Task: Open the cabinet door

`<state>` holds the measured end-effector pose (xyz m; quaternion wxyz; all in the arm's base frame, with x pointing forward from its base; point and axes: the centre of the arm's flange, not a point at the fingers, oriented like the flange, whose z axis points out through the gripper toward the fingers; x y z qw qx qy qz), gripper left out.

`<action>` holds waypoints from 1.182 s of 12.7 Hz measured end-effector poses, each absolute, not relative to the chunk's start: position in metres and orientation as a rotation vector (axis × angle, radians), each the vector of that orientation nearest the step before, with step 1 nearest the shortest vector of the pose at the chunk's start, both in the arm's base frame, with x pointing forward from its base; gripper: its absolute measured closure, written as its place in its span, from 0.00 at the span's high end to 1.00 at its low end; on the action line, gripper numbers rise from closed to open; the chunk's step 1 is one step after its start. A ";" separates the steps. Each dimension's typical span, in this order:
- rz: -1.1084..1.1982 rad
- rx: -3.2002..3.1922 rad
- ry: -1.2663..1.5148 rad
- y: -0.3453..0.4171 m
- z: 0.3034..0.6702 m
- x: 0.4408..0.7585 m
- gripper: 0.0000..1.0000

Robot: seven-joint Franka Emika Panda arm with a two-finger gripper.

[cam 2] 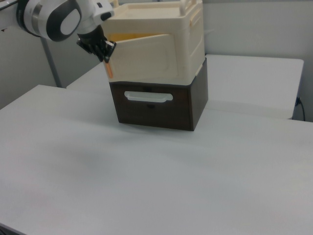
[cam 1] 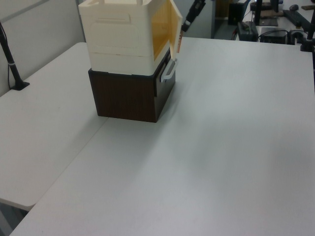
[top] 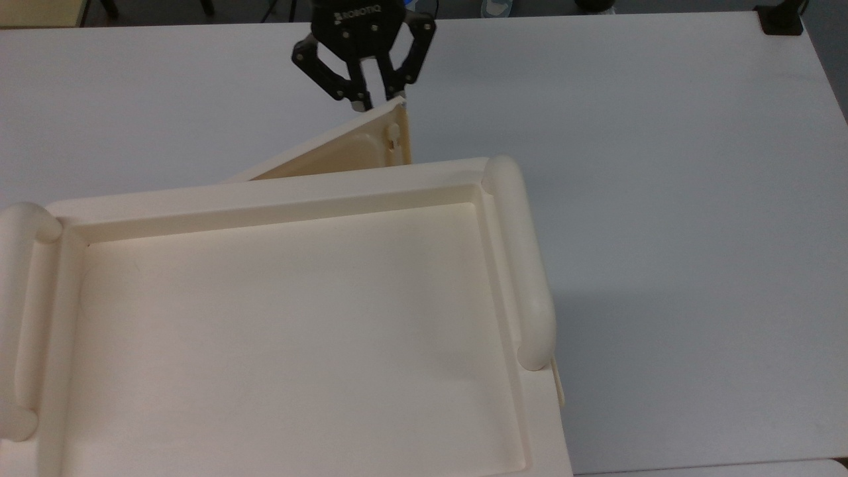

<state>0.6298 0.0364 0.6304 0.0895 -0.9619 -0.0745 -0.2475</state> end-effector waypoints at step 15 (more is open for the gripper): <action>-0.417 -3.034 -0.092 -0.182 0.649 0.543 1.00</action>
